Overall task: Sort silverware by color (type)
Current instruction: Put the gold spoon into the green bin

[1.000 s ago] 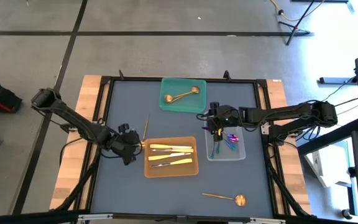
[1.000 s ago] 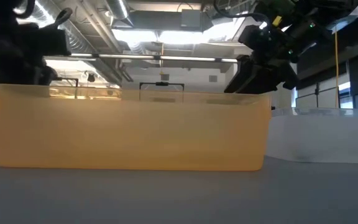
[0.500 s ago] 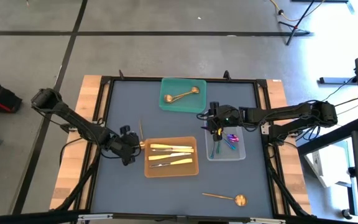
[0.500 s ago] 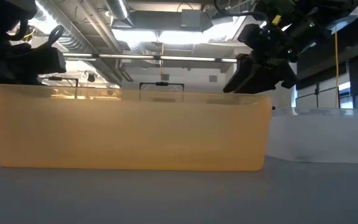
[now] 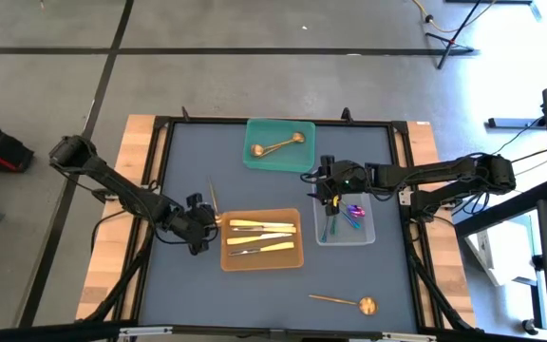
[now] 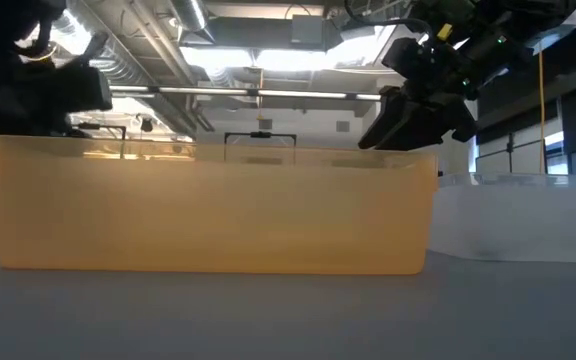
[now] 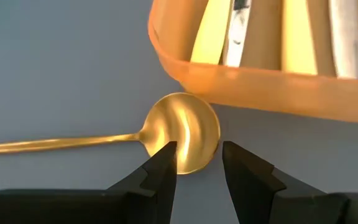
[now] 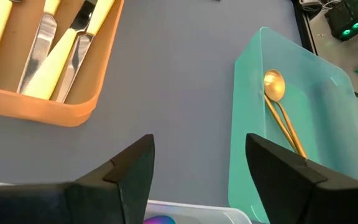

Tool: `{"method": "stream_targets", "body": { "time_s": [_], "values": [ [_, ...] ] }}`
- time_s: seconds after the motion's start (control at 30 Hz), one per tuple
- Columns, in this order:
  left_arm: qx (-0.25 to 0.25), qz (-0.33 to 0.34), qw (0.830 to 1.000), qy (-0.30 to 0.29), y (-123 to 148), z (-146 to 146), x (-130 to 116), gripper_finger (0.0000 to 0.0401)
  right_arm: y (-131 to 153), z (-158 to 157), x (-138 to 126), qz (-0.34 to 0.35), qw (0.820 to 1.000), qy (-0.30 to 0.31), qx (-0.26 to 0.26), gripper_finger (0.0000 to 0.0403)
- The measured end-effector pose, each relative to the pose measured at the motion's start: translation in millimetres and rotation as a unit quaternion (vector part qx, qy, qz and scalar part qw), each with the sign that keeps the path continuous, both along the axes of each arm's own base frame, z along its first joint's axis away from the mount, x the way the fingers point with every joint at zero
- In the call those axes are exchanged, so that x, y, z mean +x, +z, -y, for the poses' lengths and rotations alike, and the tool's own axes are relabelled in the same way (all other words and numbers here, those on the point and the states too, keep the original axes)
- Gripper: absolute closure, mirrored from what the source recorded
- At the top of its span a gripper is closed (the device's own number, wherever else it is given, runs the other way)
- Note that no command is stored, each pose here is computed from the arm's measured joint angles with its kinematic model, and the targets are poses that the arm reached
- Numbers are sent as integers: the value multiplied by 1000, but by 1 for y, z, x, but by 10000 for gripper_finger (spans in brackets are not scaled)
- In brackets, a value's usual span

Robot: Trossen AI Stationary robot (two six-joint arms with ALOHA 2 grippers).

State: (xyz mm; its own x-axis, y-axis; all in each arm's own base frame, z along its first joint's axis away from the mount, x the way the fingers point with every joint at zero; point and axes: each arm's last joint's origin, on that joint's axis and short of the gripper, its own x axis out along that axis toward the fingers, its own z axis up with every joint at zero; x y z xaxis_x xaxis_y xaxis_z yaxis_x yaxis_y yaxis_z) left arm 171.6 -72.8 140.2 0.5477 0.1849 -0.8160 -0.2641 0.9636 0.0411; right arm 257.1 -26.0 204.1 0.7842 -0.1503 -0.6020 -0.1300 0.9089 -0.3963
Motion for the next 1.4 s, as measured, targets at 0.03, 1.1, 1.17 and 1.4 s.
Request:
{"method": "stream_targets", "body": {
  "time_s": [0.03,1.1,1.17,1.4],
  "values": [
    [3,-5,1000,0,-3,1,1,277,0,0,0,0,1000,0,0,164],
    [118,-17,992,41,-21,-7,11,382,2,0,1,11,1000,-2,1,164],
    [117,-14,992,43,-16,-7,12,383,2,0,1,11,1000,-2,1,164],
    [112,1,991,77,26,-10,24,387,2,0,1,11,1000,-2,1,164]
  ]
}}
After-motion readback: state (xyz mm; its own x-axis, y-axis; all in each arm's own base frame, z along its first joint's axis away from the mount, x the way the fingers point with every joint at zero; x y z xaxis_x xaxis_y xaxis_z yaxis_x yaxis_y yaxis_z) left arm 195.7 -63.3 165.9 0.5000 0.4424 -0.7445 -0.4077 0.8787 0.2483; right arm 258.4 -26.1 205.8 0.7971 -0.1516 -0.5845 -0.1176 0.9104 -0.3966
